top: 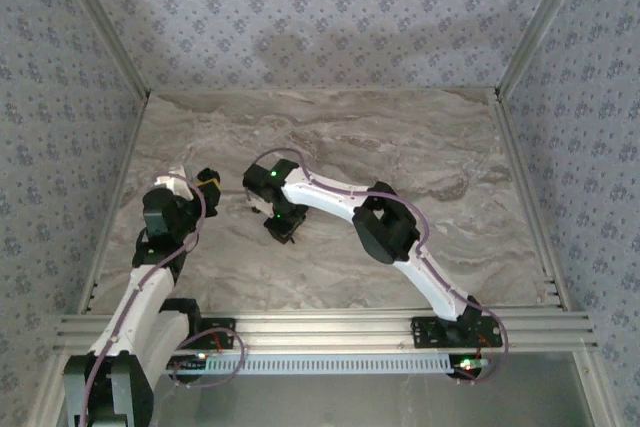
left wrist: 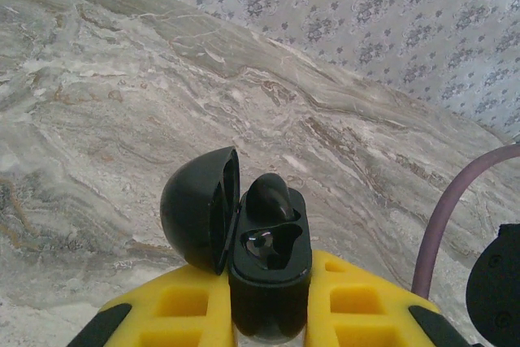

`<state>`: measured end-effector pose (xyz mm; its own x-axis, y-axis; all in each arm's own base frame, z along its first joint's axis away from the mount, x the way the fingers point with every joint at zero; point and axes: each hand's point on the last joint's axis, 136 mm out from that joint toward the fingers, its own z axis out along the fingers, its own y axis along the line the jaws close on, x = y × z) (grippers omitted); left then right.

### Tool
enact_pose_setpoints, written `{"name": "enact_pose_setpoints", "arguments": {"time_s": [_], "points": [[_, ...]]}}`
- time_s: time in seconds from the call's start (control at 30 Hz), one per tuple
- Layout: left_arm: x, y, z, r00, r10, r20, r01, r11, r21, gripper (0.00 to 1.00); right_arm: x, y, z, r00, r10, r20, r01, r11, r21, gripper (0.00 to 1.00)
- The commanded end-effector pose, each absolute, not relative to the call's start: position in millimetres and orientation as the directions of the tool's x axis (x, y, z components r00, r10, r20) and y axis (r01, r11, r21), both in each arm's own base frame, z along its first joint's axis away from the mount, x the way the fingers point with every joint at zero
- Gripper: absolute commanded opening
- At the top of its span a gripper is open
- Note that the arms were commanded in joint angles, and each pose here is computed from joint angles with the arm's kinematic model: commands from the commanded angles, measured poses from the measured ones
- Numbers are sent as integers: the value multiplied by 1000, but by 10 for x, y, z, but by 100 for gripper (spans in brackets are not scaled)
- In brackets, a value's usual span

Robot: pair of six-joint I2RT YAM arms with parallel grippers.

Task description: Insert the wireless bluetooth earbuds into the charging case

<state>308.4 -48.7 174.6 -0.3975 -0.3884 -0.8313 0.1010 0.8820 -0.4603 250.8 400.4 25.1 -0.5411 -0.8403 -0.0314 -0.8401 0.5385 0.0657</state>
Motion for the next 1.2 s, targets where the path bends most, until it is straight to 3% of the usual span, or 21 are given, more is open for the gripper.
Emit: {"name": "enact_pose_setpoints", "arguments": {"time_s": [0.0, 0.5, 0.8, 1.03, 1.17], "points": [[3080, -461, 1800, -373, -403, -836, 100, 878, -468, 16, 2464, 3881, 93, -576, -817, 37, -815, 577, 56, 34], [3061, -498, 1820, -374, -388, -842, 128, 878, -461, 17, 2551, 3855, 213, -645, -764, -17, -764, 644, 45, 25], [3080, -756, 1937, -326, -398, -857, 284, 824, -491, 17, 2746, 3742, 784, -732, -639, -236, -674, 730, 117, 25], [3044, -1277, 2147, -273, -253, -928, 495, 790, -361, 17, 2903, 3488, 1390, -771, -450, -451, -589, 774, 234, 25], [3109, -1365, 2126, -286, -218, -933, 500, 797, -339, 16, 2980, 3330, 1561, -781, -385, -493, -554, 791, 260, 27]]}}
